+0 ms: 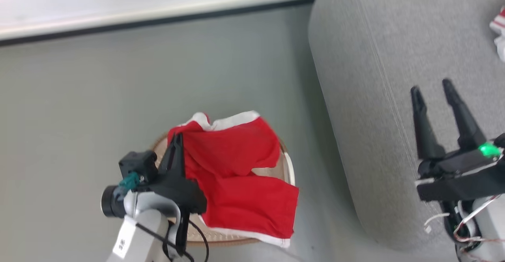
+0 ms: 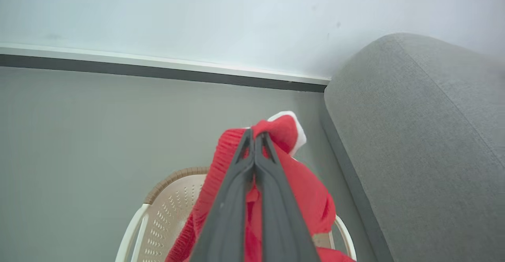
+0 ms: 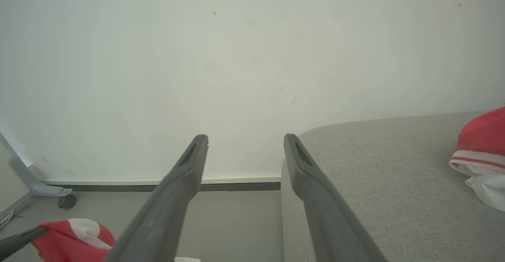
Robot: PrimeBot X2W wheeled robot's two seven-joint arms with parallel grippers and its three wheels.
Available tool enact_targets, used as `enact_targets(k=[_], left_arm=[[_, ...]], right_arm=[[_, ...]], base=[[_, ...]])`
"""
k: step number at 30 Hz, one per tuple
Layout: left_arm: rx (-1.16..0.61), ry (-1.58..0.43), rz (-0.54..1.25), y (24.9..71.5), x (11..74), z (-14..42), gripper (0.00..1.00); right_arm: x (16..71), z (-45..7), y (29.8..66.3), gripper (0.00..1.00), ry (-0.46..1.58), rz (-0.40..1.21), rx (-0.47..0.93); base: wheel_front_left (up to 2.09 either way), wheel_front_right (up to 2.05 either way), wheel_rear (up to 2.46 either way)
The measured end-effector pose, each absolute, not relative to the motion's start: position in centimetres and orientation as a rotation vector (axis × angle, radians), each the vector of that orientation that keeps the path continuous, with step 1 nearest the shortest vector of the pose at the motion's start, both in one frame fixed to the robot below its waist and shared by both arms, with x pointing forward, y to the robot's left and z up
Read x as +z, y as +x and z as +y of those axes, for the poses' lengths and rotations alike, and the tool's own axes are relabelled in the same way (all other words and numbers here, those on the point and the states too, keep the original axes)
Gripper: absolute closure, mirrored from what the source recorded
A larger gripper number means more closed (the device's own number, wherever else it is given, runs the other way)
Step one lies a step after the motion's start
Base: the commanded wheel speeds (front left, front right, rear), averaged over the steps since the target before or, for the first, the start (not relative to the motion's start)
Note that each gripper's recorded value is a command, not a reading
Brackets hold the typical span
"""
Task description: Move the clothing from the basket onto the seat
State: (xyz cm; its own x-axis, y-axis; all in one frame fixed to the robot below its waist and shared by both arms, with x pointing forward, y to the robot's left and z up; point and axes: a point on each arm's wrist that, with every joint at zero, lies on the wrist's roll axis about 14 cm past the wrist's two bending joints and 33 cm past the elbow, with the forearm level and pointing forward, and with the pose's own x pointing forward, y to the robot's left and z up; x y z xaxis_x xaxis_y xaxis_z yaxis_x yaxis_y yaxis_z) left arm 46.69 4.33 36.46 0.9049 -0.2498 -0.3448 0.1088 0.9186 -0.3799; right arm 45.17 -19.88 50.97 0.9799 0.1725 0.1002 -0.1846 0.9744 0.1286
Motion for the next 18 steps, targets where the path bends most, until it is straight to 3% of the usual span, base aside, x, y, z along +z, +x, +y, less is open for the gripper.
enact_targets(k=[9,18], left_arm=[[-0.209,-0.365,0.247,44.1,42.4,5.6,1.00],[-0.279,-0.364,0.012,41.7,50.6,5.7,1.00]], right_arm=[[52.7,-14.6,42.5,0.00,0.152,-0.114,0.332],[54.8,-5.2,38.2,0.00,0.125,-0.148,0.659]], base=[[0.00,0.00,0.00],[0.00,0.00,0.00]])
